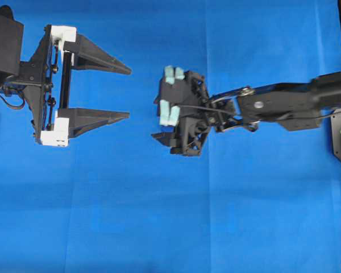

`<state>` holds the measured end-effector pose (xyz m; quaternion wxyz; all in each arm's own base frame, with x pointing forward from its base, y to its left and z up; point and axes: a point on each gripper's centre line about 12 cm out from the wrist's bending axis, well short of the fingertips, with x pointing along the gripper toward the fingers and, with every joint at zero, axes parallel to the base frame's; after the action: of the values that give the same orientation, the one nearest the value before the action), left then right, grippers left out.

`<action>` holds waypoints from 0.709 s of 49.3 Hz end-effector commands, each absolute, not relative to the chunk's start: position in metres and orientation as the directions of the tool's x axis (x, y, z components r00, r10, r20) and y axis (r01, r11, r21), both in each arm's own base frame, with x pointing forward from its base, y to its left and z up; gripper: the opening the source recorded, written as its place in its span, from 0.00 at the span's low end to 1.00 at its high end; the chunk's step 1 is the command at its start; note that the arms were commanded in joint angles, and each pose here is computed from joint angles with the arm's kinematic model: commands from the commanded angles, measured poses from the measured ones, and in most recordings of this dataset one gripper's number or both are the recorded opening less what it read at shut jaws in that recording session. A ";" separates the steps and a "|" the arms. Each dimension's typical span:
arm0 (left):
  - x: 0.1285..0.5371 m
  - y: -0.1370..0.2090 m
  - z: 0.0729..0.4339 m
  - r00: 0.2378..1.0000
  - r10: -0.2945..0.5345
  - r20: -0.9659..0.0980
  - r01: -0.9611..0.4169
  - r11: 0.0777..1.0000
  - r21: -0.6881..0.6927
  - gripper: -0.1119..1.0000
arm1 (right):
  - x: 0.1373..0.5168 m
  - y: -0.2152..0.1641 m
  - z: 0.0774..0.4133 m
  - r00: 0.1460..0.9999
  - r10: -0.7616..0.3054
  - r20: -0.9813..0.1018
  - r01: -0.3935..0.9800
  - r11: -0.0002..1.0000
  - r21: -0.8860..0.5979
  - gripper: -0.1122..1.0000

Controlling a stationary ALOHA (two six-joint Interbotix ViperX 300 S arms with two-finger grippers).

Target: Handover the blue block to the right arm after grasping it with the left arm, then place it in the designated position.

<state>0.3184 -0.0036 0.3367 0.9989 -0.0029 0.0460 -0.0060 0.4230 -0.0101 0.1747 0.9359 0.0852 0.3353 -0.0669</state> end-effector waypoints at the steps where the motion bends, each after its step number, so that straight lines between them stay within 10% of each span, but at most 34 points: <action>1: 0.312 -0.005 0.353 0.999 -0.015 -0.040 0.015 1.000 -0.006 0.94 | 0.416 -0.010 0.210 0.802 -0.085 -0.591 0.188 0.976 0.114 0.92; 35: 0.312 -0.005 0.354 0.999 -0.015 -0.038 0.015 1.000 -0.006 0.94 | 0.333 -0.022 0.327 0.881 -0.197 -0.431 0.267 0.958 0.108 0.92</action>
<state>0.3182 -0.0036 0.3378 0.9990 -0.0029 0.0445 -0.0060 0.3434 -0.0213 0.3084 0.9611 0.0827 0.2352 -0.1187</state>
